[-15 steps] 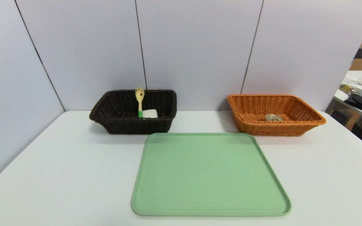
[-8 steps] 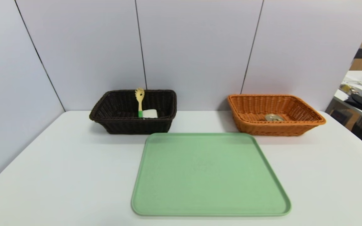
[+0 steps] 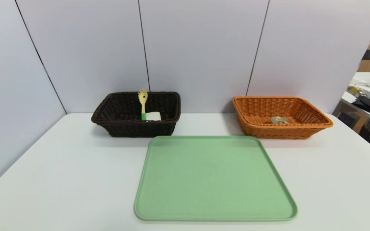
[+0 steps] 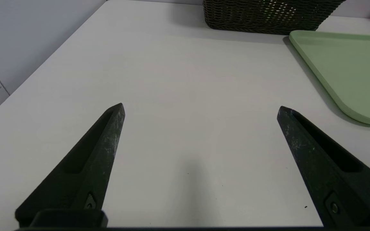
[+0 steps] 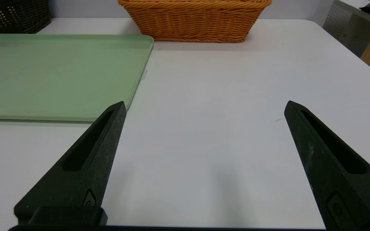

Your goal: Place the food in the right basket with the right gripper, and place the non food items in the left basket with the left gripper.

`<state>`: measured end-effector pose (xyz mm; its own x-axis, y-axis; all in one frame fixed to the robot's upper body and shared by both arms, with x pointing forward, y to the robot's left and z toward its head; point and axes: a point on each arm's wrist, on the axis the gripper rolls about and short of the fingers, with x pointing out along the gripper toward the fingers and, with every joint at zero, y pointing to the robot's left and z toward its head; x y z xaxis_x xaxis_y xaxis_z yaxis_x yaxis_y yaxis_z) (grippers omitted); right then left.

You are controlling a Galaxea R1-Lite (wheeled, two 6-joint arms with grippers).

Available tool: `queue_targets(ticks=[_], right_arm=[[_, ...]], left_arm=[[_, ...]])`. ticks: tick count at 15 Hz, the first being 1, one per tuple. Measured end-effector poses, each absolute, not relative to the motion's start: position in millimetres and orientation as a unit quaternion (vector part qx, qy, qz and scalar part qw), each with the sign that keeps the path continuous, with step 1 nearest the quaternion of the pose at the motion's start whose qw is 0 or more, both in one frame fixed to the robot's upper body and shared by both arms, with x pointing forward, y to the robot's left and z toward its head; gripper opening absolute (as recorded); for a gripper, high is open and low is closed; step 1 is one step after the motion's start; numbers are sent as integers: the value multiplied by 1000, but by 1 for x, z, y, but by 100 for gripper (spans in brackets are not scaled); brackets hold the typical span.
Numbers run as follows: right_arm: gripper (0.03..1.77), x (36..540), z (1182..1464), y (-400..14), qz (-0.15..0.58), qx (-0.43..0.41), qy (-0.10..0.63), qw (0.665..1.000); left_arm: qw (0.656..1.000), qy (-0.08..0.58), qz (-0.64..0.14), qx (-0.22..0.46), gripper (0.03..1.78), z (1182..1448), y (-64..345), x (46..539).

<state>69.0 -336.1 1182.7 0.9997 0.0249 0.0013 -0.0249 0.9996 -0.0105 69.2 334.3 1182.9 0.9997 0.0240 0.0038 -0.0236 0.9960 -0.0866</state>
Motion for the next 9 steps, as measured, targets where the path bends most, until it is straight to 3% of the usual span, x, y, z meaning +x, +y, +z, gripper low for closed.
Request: queue_targets(ticks=[9], right_arm=[[170,69,1182,-336,12,-5,0,1000]], left_arm=[[999,-3,12,-45,169,1183,334,69]])
